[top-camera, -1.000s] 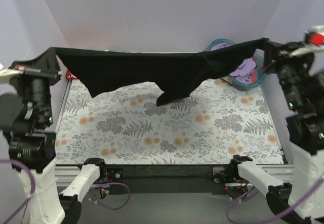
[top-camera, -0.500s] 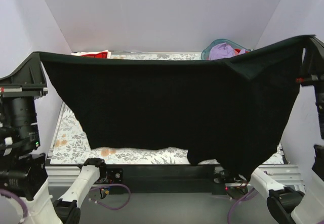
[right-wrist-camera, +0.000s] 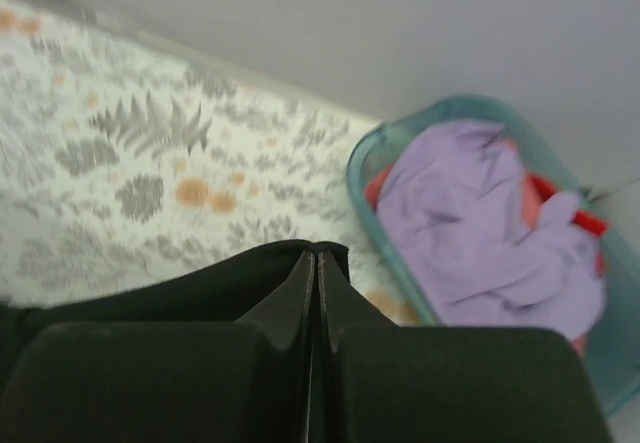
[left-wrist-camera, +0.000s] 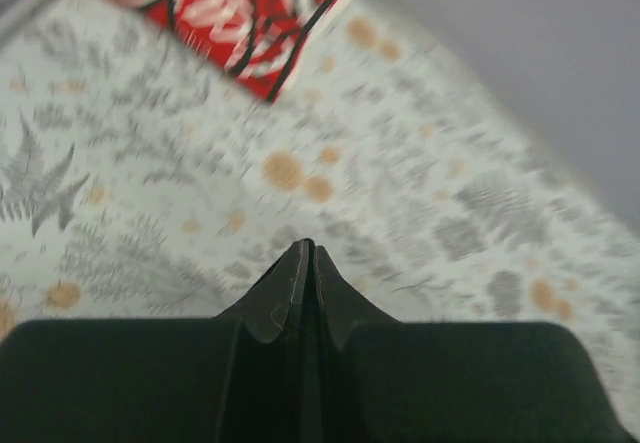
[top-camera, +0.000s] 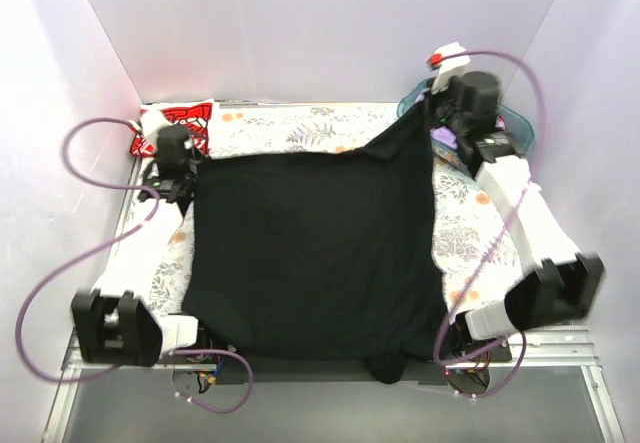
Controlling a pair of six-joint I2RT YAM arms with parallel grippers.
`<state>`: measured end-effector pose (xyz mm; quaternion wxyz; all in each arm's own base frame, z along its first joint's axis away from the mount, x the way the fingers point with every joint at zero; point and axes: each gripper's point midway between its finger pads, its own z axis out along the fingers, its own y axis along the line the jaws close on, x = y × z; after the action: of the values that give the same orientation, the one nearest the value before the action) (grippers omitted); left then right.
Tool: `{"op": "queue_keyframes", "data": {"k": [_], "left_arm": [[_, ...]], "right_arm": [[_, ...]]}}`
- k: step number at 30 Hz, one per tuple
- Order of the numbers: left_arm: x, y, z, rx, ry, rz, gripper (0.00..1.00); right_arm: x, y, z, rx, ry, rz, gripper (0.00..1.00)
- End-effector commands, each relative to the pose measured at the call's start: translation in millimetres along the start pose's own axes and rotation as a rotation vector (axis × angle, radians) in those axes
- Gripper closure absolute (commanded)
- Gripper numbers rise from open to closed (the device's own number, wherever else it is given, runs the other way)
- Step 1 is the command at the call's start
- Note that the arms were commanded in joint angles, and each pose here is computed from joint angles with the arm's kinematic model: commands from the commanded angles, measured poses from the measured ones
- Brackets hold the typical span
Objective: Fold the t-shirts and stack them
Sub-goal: Flatten the tshirt out, then fold the tshirt
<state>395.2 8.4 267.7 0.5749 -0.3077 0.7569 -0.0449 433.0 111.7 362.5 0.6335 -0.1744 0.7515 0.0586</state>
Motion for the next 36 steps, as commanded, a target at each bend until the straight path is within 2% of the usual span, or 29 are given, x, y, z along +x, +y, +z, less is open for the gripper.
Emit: {"op": "queue_keyframes", "data": {"k": [1, 5, 7, 9, 15, 21, 32, 36], "left_arm": [[9.8, 24.6, 31.8, -0.078, -0.056, -0.053, 1.00], [76.0, 51.7, 93.3, -0.156, 0.086, -0.041, 1.00], [88.3, 48.4, 109.7, -0.149, 0.130, -0.032, 1.00], [108.2, 66.6, 130.8, -0.177, 0.197, -0.010, 1.00], [123.4, 70.0, 150.7, -0.167, 0.260, 0.009, 1.00], [114.2, 67.7, 147.5, -0.157, 0.281, 0.001, 1.00], [95.0, 66.3, 119.8, -0.159, 0.302, -0.017, 1.00], [90.5, 68.3, 111.6, -0.167, 0.311, -0.026, 1.00]], "right_arm": [[16.4, 9.9, 42.7, -0.055, -0.045, 0.013, 0.99], [69.8, 11.8, 92.6, -0.063, 0.062, 0.026, 0.99], [97.4, 11.8, 112.4, -0.063, 0.119, 0.033, 0.99], [114.0, 10.4, 126.6, -0.062, 0.151, 0.041, 0.99], [133.4, 8.9, 146.0, -0.074, 0.185, 0.067, 0.99], [118.5, 16.8, 132.6, -0.112, 0.172, 0.113, 0.99], [138.5, 17.8, 79.3, -0.053, 0.274, 0.183, 0.99], [148.5, 24.2, 58.7, -0.045, 0.325, 0.255, 0.99]]}}
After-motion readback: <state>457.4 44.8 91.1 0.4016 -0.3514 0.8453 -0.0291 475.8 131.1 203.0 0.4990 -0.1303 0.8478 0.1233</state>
